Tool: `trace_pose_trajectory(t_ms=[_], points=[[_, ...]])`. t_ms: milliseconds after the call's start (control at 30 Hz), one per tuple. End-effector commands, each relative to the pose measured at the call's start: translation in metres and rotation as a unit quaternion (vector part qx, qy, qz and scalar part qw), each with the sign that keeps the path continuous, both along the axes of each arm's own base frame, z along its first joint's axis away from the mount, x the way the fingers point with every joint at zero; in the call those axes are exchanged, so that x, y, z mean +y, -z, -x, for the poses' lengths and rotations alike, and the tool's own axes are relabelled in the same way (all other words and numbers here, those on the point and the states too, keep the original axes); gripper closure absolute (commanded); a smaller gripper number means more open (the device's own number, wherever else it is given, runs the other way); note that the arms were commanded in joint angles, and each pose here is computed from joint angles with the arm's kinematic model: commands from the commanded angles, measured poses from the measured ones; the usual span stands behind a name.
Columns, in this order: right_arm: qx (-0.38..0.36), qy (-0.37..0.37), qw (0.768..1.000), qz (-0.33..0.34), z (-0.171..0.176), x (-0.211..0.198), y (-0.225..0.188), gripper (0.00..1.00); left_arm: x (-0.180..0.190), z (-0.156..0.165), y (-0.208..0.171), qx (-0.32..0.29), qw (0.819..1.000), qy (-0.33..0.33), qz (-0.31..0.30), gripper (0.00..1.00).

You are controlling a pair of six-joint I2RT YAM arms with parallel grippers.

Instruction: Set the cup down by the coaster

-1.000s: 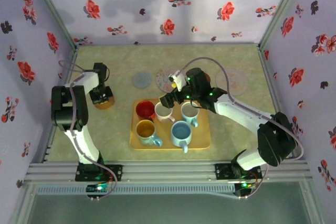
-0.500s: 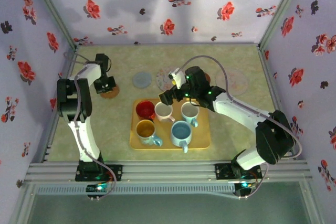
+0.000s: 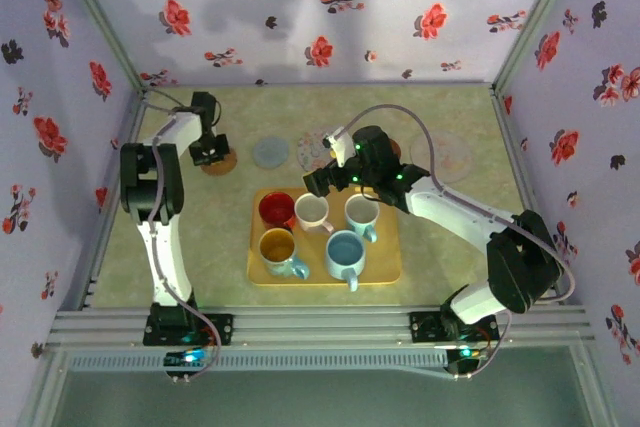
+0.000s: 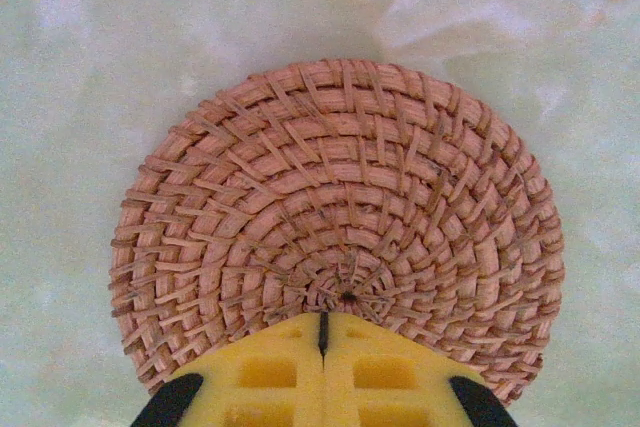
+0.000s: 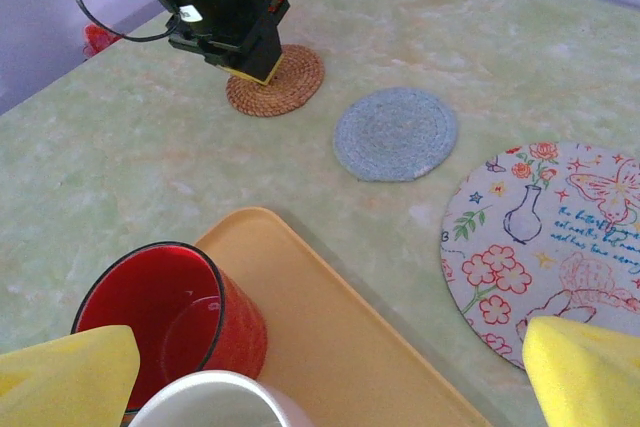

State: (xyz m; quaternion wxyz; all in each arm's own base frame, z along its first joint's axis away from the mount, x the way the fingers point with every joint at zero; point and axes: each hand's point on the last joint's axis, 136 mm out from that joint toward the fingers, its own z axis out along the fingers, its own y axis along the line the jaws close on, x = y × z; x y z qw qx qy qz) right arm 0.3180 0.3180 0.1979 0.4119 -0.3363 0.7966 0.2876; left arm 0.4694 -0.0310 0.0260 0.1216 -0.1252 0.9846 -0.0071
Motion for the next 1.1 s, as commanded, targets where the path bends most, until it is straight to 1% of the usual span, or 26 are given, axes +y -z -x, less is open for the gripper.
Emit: trace_pose_trajectory(t_ms=[0,267,533,633,733,933,967,1033,1067], points=[[-0.010,0.007,1.000,-0.009,-0.003,0.003,-0.005,0.00,-0.016,0.003,0.024,0.030,0.999,0.022,0.019,1.00],[-0.007,0.007,1.000,-0.006,-0.003,0.002,-0.002,0.00,-0.023,0.000,0.029,0.035,0.999,0.025,0.024,1.00],[-0.009,0.009,1.000,-0.006,-0.004,0.002,-0.003,0.00,-0.018,0.005,0.028,0.038,0.999,0.016,0.014,1.00],[-0.011,0.010,1.000,-0.004,-0.004,0.001,-0.003,0.00,-0.018,0.003,0.019,0.028,0.999,0.011,0.014,0.93],[-0.015,0.014,1.000,-0.004,-0.006,0.000,-0.005,0.00,-0.019,0.001,0.005,0.018,1.000,0.010,0.017,0.80],[-0.024,0.011,1.000,-0.006,-0.007,0.002,-0.013,0.00,-0.022,-0.007,-0.040,-0.016,1.000,0.012,0.021,0.77],[-0.026,0.010,1.000,-0.006,-0.007,0.001,-0.014,0.00,-0.023,-0.008,-0.048,-0.022,0.999,0.011,0.022,0.73],[-0.025,0.007,1.000,-0.002,-0.005,0.001,-0.017,0.00,-0.025,-0.008,-0.066,-0.032,0.999,0.012,0.025,0.71],[-0.025,0.002,1.000,0.000,-0.004,0.002,-0.020,0.00,-0.027,-0.007,-0.075,-0.038,0.999,0.013,0.027,0.68]])
